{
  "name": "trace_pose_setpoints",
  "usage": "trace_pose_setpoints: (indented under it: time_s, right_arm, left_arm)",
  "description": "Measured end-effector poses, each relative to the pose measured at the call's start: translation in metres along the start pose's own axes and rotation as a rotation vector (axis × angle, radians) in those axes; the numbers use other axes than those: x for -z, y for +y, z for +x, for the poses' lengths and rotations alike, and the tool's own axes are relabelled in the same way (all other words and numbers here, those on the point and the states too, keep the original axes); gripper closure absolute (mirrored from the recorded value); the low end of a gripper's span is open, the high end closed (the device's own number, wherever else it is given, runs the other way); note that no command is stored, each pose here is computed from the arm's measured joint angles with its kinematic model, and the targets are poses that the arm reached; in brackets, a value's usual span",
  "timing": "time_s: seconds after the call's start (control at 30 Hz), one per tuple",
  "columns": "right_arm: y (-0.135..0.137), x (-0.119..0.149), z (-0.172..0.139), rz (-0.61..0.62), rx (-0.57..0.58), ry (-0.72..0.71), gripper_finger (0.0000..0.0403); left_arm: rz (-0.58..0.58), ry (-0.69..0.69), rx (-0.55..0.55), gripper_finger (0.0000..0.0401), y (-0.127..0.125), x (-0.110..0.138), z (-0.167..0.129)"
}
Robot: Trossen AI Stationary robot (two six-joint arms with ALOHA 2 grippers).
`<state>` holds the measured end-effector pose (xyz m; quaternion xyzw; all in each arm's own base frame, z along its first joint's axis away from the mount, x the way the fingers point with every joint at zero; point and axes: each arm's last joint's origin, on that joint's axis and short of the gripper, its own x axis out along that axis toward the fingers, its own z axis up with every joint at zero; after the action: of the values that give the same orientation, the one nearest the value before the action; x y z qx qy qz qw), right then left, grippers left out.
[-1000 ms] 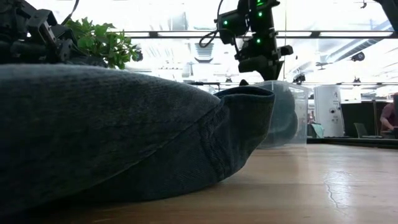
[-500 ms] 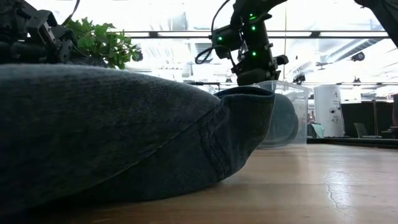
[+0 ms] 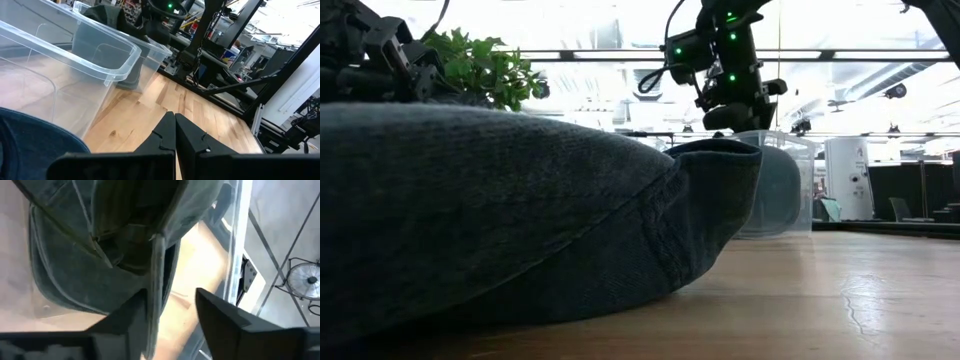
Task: Pick & Place hat
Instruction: Put the green cap into the right transparent bin, then put the bottom right blue cap into the left transparent bin
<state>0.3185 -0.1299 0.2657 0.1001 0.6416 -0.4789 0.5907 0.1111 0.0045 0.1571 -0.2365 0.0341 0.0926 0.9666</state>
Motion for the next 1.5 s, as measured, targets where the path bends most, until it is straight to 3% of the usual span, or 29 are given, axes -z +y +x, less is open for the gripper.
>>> trace_pose_setpoints:
  time_s: [0.17, 0.33, 0.63, 0.8, 1.1, 1.37, 1.5]
  right_arm:
    - [-0.004, -0.003, -0.007, 0.011, 0.007, -0.031, 0.0177]
    - [-0.010, -0.007, -0.026, 0.025, -0.017, -0.070, 0.0148]
    - [-0.013, -0.007, -0.083, 0.054, -0.123, -0.236, 0.0136]
    - [-0.003, 0.007, -0.117, 0.000, -0.192, -0.338, 0.0142]
    - [0.047, 0.054, -0.166, -0.299, -0.298, -0.539, 0.0161]
    - [0.099, 0.127, -0.193, -0.678, -0.360, -0.666, 0.0170]
    - [0.123, 0.158, -0.200, -0.811, -0.424, -0.755, 0.0170]
  left_arm:
    - [-0.002, 0.000, 0.000, 0.0401, 0.000, 0.000, 0.000]
    - [-0.001, 0.003, -0.002, 0.0401, 0.000, 0.000, 0.000]
    - [0.003, 0.000, -0.009, 0.0401, 0.000, 0.000, 0.000]
    - [0.010, 0.000, -0.011, 0.0401, 0.000, 0.000, 0.000]
    - [0.019, -0.015, -0.018, 0.0401, 0.000, -0.002, 0.000]
    - [0.044, -0.059, -0.095, 0.0401, 0.002, -0.004, 0.000]
    - [-0.027, -0.074, -0.115, 0.0401, 0.003, -0.004, 0.000]
